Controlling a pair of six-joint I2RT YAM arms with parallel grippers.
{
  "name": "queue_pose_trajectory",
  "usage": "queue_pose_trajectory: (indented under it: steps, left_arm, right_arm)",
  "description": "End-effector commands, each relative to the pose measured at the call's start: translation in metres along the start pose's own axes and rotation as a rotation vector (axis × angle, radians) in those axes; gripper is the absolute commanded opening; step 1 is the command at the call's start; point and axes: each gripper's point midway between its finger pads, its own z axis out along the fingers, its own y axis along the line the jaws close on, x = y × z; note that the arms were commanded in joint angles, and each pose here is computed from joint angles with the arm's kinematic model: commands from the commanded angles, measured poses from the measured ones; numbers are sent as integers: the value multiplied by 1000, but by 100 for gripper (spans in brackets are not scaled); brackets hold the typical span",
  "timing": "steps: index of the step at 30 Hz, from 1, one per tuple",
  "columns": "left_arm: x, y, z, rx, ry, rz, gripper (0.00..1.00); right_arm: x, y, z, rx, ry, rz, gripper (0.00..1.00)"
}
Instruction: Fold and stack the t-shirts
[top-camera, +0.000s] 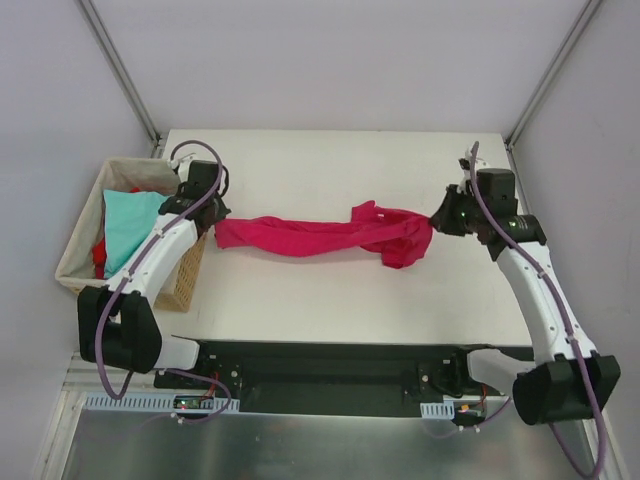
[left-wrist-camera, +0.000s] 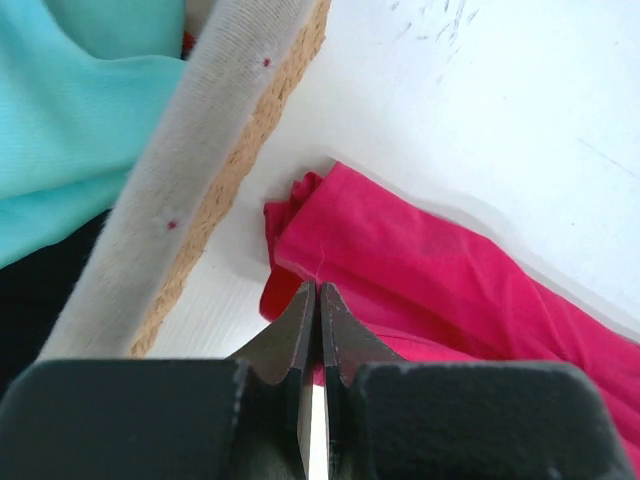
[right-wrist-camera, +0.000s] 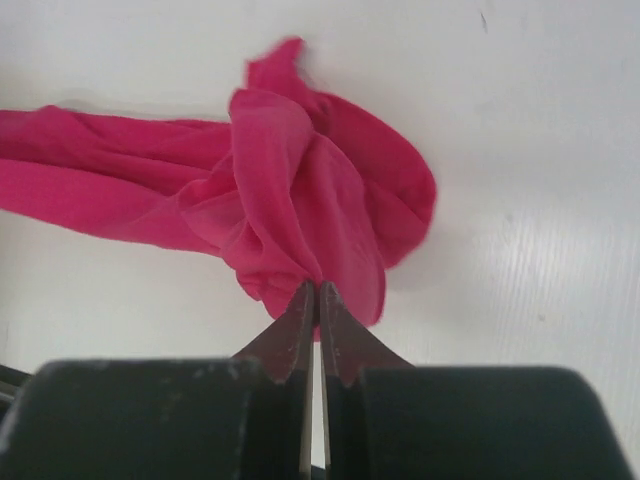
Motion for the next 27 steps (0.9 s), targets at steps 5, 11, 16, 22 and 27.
queue_pose_trajectory:
  steps: [5, 11, 16, 22, 27]
  left_arm:
    - [48, 39, -14, -53, 80, 38, 0]
    - [96, 54, -7, -79, 188, 27, 0]
    - [108, 51, -6, -79, 220, 22, 0]
    - [113, 61, -2, -132, 222, 27, 0]
    - [115, 62, -1, -138, 225, 28, 0]
  right_arm:
    - [114, -54, 34, 141, 406, 313, 0]
    - [162, -60, 25, 213, 562, 343, 6]
    - [141, -68, -5, 312, 560, 282, 54]
    - [44, -29, 17, 131, 276, 186, 67]
    - [24, -33, 88, 76, 258, 189, 66]
